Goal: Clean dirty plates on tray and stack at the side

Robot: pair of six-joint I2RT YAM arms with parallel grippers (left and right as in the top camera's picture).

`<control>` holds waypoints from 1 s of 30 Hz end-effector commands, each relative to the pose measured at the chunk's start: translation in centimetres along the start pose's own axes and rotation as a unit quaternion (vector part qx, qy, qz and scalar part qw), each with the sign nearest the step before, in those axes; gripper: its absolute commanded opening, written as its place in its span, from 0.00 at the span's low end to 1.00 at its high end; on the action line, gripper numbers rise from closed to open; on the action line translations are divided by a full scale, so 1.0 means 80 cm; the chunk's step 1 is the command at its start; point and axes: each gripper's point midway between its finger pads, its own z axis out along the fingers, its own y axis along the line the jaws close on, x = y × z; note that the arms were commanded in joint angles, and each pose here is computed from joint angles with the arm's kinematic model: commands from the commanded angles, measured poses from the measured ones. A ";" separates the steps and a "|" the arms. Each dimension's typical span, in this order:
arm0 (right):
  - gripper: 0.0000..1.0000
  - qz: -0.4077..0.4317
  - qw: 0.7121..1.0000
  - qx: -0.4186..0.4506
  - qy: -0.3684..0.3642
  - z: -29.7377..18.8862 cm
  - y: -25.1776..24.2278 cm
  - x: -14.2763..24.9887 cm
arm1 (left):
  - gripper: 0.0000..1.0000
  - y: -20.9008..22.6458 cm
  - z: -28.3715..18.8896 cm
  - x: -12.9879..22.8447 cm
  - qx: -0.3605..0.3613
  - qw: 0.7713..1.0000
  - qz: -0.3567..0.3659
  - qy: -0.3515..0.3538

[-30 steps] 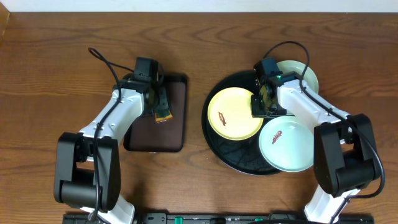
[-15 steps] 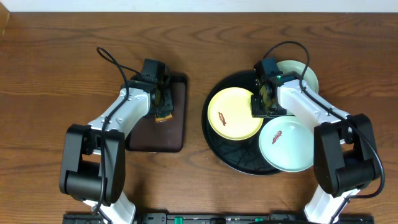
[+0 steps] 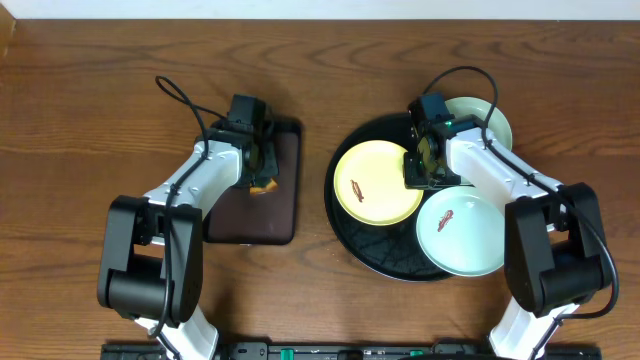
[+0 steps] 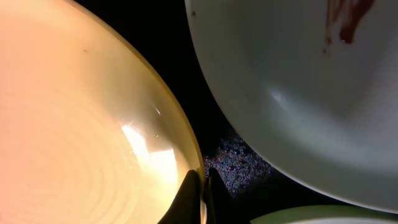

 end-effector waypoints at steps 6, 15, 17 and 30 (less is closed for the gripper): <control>0.01 -0.009 1.000 -0.006 -0.004 -0.005 0.010 -0.003 | 0.07 0.015 -0.087 -0.045 0.013 0.996 -0.010 -0.083; 0.01 -0.010 1.000 -0.007 -0.005 -0.005 0.010 -0.003 | 0.07 0.016 -0.231 -0.069 -0.009 0.969 0.006 -0.245; 0.01 -0.011 1.000 -0.007 -0.005 -0.005 0.010 -0.003 | 0.07 0.016 -0.247 -0.067 -0.026 0.964 0.010 -0.265; 0.01 -0.028 1.000 -0.007 -0.005 -0.005 0.010 -0.003 | 0.07 0.015 -0.288 -0.086 -0.095 0.931 0.003 -0.353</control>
